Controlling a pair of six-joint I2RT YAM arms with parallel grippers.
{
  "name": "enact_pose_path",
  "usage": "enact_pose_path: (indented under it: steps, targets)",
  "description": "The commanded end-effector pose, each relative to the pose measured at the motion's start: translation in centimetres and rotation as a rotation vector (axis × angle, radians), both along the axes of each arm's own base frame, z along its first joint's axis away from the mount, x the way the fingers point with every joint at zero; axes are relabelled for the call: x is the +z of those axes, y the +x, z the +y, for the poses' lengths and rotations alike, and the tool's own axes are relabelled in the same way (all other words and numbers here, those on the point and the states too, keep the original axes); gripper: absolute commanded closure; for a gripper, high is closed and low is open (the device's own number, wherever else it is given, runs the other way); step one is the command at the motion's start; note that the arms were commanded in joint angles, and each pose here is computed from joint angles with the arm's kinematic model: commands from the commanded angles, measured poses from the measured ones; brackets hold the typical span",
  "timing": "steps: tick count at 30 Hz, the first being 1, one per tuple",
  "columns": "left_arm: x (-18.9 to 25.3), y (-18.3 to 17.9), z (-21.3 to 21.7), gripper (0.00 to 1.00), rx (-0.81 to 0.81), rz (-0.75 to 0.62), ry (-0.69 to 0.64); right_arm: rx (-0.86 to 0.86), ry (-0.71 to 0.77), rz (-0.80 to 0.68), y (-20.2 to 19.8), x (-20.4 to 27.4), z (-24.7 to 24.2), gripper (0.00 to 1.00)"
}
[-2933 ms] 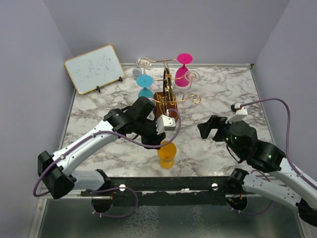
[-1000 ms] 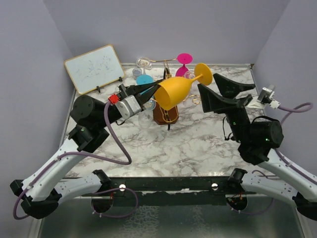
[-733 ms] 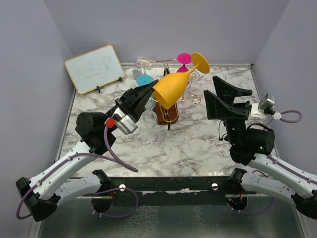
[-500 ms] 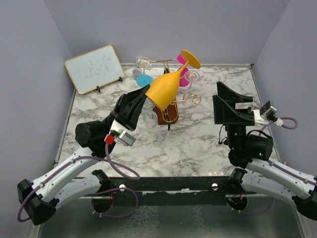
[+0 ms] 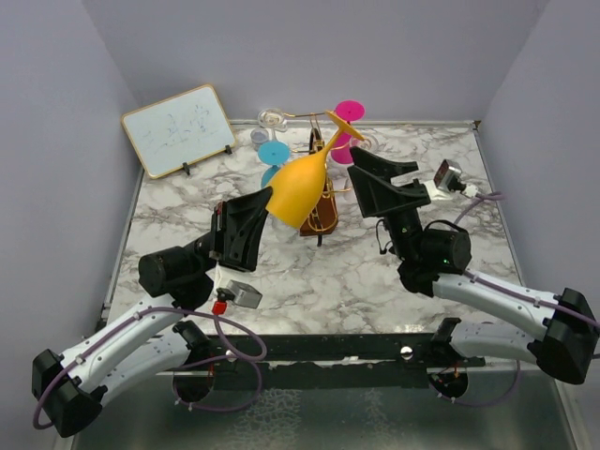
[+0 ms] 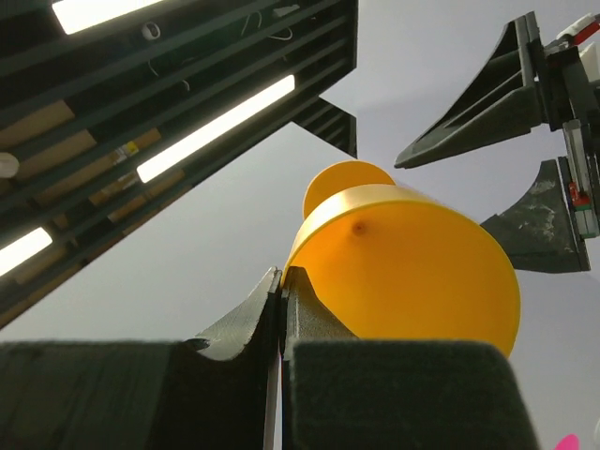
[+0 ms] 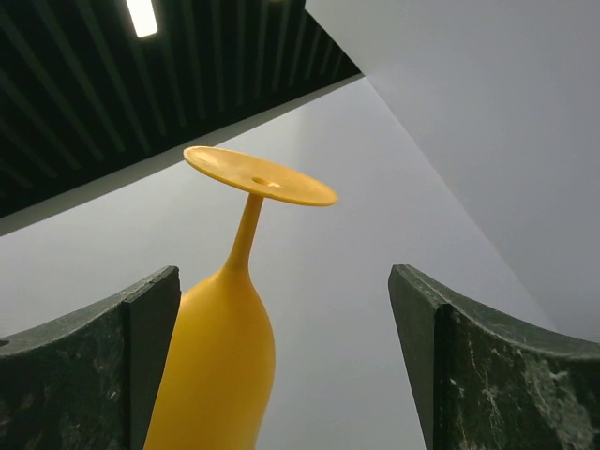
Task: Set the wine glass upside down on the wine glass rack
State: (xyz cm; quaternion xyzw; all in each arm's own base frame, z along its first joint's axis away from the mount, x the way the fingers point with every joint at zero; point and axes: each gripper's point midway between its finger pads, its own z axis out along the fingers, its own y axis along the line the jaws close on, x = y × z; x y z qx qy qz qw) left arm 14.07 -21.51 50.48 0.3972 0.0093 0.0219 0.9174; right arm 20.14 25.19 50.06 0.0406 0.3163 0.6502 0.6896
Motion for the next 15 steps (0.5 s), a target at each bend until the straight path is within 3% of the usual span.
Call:
enact_pose_path:
  steps: [1,15]
  targets:
    - [0.2,-2.1,0.8,1.00,0.076,-0.209,0.020,0.143,0.080,-0.039,-1.4,1.6,0.9,0.09]
    - [-3.8,-1.8,-0.6,1.00,0.157,-0.334,0.146,0.352,0.094,-0.081,-2.1,1.0,4.7,0.20]
